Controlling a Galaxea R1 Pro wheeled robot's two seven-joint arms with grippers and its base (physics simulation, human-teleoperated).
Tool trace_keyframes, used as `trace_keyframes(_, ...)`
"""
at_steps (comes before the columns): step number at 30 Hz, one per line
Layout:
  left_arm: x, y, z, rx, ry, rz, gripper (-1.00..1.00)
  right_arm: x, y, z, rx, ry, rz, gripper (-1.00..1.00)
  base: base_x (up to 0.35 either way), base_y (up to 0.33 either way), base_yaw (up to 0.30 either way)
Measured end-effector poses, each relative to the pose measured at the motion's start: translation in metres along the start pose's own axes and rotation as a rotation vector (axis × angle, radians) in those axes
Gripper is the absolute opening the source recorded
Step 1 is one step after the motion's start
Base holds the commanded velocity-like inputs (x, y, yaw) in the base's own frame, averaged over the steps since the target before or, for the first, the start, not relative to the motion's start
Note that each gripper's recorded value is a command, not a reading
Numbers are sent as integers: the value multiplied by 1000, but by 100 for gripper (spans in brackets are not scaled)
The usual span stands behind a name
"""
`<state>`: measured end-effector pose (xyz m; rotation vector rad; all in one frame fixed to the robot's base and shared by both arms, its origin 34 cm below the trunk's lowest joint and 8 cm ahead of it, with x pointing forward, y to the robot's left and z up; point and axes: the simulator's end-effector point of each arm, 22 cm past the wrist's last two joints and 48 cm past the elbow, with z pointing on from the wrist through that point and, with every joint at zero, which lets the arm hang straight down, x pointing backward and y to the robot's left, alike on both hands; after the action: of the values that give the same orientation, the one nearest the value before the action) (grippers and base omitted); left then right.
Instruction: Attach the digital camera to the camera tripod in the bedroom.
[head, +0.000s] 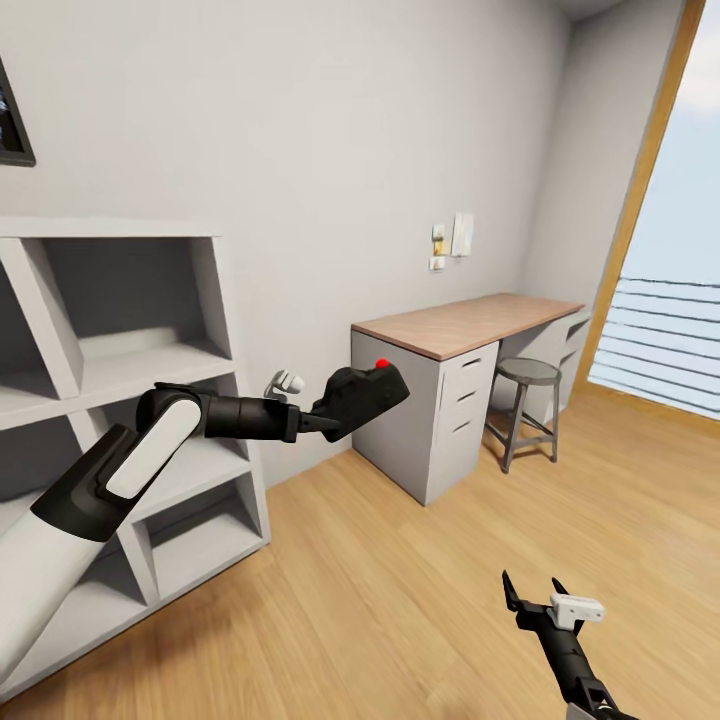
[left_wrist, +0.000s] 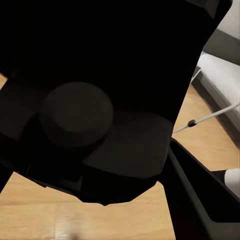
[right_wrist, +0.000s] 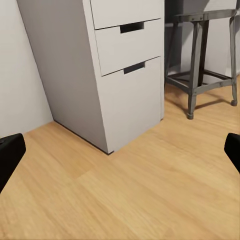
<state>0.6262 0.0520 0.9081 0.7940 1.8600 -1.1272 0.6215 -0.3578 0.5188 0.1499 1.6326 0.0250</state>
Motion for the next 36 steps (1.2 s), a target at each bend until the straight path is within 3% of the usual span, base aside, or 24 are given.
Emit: trace_keyframes(36,-59,-1,-7,5,17,-38,-100,-55,7,6,5,42,-3,100,0,0,0)
